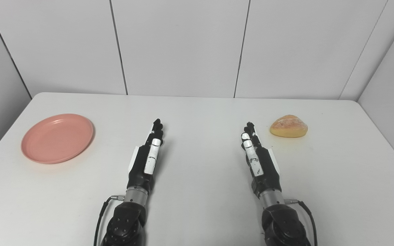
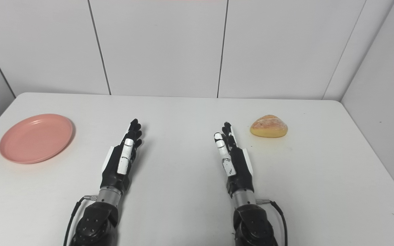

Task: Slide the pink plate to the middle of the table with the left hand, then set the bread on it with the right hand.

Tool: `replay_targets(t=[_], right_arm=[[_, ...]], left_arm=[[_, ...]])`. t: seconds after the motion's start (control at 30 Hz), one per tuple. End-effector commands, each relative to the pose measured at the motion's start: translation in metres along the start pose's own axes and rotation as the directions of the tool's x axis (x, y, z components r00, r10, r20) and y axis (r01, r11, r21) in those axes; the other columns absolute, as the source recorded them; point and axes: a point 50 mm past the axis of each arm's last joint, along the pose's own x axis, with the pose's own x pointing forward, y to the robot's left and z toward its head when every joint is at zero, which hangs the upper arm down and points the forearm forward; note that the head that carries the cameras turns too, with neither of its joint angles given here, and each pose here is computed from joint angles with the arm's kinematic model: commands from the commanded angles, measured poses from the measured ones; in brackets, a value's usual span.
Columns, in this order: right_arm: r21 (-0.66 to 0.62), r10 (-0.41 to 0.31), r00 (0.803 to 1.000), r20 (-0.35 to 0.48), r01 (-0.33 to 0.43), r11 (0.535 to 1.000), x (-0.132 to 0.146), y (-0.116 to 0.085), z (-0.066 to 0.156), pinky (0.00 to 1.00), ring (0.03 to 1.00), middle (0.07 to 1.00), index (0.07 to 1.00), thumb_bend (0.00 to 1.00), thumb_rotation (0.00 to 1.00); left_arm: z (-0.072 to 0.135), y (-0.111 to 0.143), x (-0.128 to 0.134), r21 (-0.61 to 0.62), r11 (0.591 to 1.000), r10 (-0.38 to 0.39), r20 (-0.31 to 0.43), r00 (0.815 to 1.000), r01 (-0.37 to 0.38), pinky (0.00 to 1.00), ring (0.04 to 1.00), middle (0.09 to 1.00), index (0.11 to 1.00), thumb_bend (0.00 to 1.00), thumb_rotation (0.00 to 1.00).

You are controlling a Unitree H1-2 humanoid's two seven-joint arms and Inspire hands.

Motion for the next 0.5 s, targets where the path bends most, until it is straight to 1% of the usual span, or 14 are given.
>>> replay_targets(t=[0.0, 0.47], right_arm=[[0.004, 0.023, 0.995, 0.099, -0.023, 1.0, 0.0122, 0.0063, 0.0244, 1.0, 1.0, 1.0, 1.0, 0.62, 0.87], [0.004, 0.018, 0.995, 0.1, -0.019, 1.0, 0.0129, 0.0059, 0.0241, 1.0, 1.0, 1.0, 1.0, 0.62, 0.87]], left_arm=[[0.0102, -0.0024, 0.0063, -0.005, 1.0, -0.016, 0.044, 0.999, 0.016, 1.0, 1.0, 1.0, 0.972, 0.59, 1.0], [0.01, -0.0026, 0.0065, -0.009, 1.0, -0.012, 0.039, 0.999, 0.012, 1.0, 1.0, 1.0, 0.975, 0.6, 1.0]])
